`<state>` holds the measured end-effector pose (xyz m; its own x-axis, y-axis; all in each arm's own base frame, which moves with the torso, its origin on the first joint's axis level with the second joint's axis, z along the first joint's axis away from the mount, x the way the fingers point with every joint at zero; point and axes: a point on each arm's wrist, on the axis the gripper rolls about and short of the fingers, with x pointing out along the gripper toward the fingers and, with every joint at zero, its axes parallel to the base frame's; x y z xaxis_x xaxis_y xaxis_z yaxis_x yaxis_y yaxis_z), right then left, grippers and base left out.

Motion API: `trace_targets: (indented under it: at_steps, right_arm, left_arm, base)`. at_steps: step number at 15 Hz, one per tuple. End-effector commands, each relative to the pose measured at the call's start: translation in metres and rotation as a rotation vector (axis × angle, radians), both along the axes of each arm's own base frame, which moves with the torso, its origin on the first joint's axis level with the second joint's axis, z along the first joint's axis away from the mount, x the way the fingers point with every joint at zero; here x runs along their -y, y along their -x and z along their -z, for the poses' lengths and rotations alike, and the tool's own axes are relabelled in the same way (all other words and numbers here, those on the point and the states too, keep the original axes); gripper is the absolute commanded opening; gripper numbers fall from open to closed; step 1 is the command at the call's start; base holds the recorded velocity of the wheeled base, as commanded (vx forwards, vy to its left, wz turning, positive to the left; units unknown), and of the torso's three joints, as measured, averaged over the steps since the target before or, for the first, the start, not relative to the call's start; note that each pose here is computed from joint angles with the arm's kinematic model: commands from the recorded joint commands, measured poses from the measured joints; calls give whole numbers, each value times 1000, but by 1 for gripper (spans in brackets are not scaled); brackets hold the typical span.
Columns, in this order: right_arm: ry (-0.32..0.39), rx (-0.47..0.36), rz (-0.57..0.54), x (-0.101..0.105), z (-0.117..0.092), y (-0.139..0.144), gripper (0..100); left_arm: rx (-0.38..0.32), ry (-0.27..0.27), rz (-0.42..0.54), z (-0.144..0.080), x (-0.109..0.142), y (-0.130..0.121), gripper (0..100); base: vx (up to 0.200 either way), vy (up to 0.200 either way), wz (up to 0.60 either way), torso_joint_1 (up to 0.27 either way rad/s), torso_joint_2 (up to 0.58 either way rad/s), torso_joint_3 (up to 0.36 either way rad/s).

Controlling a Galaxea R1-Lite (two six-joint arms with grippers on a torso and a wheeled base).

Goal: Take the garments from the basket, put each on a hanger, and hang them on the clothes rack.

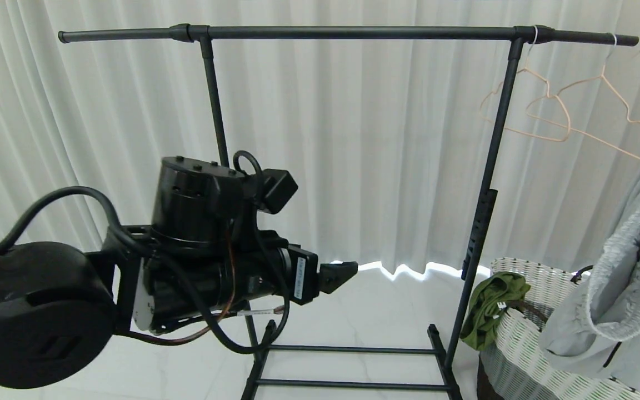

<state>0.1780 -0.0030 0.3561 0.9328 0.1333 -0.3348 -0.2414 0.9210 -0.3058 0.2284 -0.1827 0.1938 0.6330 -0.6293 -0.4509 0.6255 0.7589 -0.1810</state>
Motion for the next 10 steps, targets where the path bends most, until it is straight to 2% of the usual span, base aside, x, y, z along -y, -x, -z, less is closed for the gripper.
trace_targets:
  at_steps: [1, 2, 3, 4, 6, 8, 9, 10]
  right_arm:
    - [-11, 21, -126, -23, -24, -12, 0]
    - [-11, 20, -131, -24, -24, -12, 0]
    - [-19, -6, -218, -41, -27, -10, 0]
    - [-18, -31, -251, -48, -24, -9, 0]
    - [-13, -116, -303, -59, -4, -10, 0]
    - [-6, -161, -318, -62, 8, -9, 0]
    - [-1, -209, -339, -64, 21, -4, 0]
    - [-8, -226, -369, -66, 26, 0, 0]
  left_arm:
    - [-48, -11, 28, 13, 15, 2, 100]
    - [-48, -11, 29, 13, 15, 2, 100]
    - [-75, 9, 51, 14, 24, 10, 100]
    - [-89, 16, 62, 14, 28, 14, 100]
    - [-135, 32, 105, 19, 44, 27, 100]
    - [-154, 30, 138, 24, 57, 33, 100]
    - [-168, 45, 173, 33, 78, 36, 100]
    - [-168, 61, 188, 37, 91, 35, 100]
  base:
    - [0, 0, 0, 0, 0, 0]
    - [0, 0, 0, 0, 0, 0]
    - [0, 0, 0, 0, 0, 0]
    - [0, 0, 0, 0, 0, 0]
    - [0, 0, 0, 0, 0, 0]
    - [0, 0, 0, 0, 0, 0]
    - [0, 0, 0, 0, 0, 0]
    - [0, 0, 0, 0, 0, 0]
